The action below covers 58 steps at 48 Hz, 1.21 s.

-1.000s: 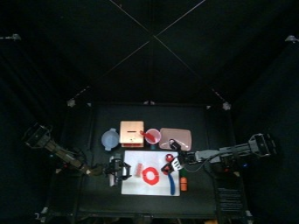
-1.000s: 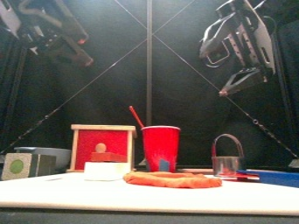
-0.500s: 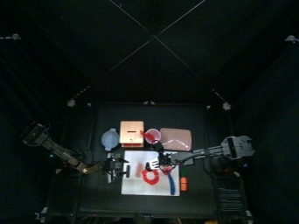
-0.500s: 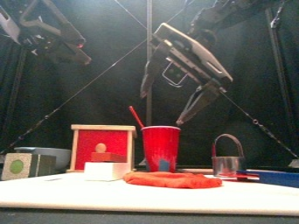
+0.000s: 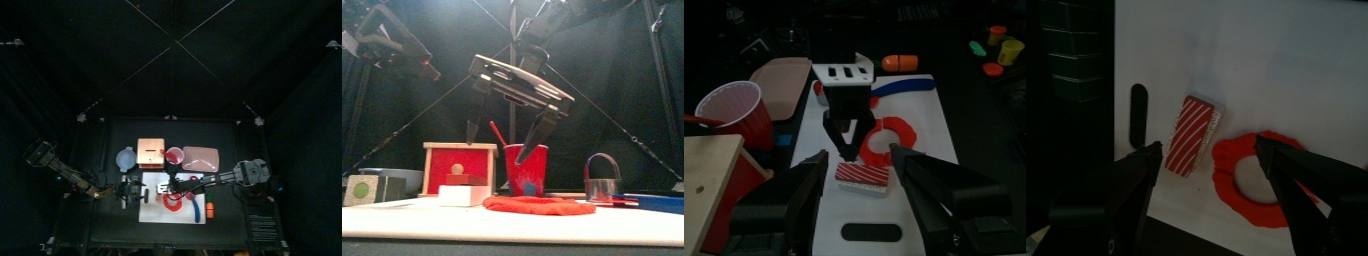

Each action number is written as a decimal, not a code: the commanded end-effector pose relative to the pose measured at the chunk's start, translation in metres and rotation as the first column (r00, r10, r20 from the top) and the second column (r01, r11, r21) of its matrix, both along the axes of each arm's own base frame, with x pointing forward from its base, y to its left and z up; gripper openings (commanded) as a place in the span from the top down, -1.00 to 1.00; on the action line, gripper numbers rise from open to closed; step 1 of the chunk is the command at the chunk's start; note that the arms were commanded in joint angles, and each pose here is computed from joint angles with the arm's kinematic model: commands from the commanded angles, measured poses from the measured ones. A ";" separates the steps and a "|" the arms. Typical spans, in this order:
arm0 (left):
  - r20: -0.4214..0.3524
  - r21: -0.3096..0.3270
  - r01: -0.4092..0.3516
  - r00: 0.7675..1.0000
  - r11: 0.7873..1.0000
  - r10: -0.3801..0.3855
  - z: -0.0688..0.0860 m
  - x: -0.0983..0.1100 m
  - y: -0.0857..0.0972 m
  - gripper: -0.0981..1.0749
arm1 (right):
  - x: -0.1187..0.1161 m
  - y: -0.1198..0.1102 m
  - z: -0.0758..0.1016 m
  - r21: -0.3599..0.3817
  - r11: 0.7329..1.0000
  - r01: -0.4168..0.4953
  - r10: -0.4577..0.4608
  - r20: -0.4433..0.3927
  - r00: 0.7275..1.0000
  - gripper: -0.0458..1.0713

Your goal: Place salmon sushi onto plate

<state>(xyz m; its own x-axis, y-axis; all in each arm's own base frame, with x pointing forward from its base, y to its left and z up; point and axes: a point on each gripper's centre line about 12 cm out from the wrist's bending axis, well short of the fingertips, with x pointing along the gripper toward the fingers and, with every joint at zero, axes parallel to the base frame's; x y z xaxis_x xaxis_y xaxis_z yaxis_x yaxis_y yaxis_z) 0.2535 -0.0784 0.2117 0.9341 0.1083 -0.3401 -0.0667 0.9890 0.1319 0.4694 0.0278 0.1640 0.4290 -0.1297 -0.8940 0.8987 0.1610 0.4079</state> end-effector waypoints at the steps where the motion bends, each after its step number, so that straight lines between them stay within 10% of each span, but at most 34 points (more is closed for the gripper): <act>1: 0.012 0.004 -0.016 1.000 1.000 0.016 0.003 0.002 0.004 -0.67 | 0.014 -0.001 0.017 0.017 1.000 0.010 -0.011 0.054 0.998 -0.90; 58: 0.090 0.001 -0.055 0.994 0.999 0.054 0.011 -0.025 0.036 -0.67 | 0.054 0.003 -0.028 0.051 0.996 0.071 -0.067 -0.083 0.994 -0.66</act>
